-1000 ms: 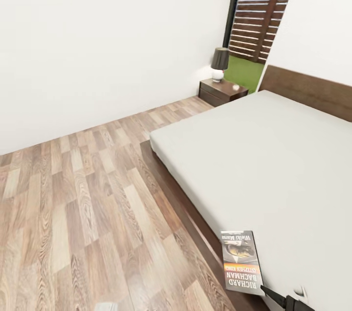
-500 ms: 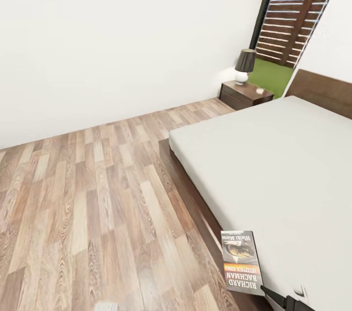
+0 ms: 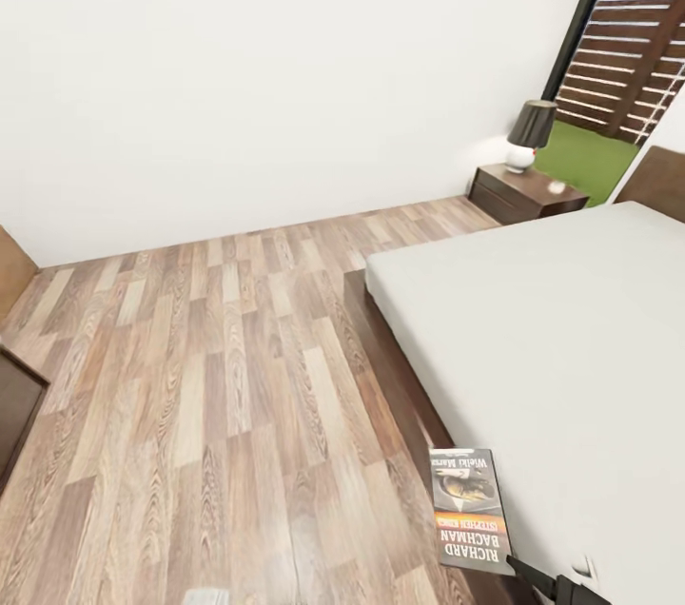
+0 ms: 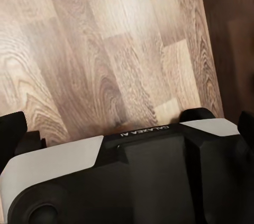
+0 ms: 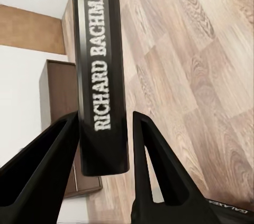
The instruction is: In the bedroom, move the book from the bed onto either nightstand, and place the two sandals side by side next to the bed.
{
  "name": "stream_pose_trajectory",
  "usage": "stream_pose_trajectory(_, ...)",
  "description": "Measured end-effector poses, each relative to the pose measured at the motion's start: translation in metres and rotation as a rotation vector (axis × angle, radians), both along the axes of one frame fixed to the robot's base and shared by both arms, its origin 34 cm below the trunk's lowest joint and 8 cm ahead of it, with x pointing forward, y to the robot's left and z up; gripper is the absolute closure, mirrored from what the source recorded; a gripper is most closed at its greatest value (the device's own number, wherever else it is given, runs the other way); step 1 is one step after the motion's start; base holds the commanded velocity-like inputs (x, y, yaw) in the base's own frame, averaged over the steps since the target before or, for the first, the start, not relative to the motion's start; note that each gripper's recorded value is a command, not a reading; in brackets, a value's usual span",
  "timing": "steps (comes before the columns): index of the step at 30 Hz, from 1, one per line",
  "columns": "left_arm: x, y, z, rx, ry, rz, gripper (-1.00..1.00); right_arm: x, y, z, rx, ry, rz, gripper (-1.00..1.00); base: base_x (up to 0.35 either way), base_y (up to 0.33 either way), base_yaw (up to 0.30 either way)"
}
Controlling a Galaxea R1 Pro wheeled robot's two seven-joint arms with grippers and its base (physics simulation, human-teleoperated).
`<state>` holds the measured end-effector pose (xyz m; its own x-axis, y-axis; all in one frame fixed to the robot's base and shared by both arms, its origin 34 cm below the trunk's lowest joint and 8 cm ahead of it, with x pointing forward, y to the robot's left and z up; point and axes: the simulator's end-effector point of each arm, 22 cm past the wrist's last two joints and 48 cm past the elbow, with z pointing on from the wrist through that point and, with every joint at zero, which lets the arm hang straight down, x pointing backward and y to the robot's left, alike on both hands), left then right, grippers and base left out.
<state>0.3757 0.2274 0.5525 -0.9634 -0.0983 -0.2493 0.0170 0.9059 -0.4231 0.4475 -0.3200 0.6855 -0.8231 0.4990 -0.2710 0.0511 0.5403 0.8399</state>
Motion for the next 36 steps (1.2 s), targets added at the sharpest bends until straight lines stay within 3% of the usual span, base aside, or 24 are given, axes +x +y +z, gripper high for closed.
stream_pose_trajectory(36,-0.0005,-0.0002,-0.0001,0.0,0.001,0.0,-1.0,0.0001,0.0001,0.0,0.0,0.0,0.0,1.0,0.0,0.0,0.28)
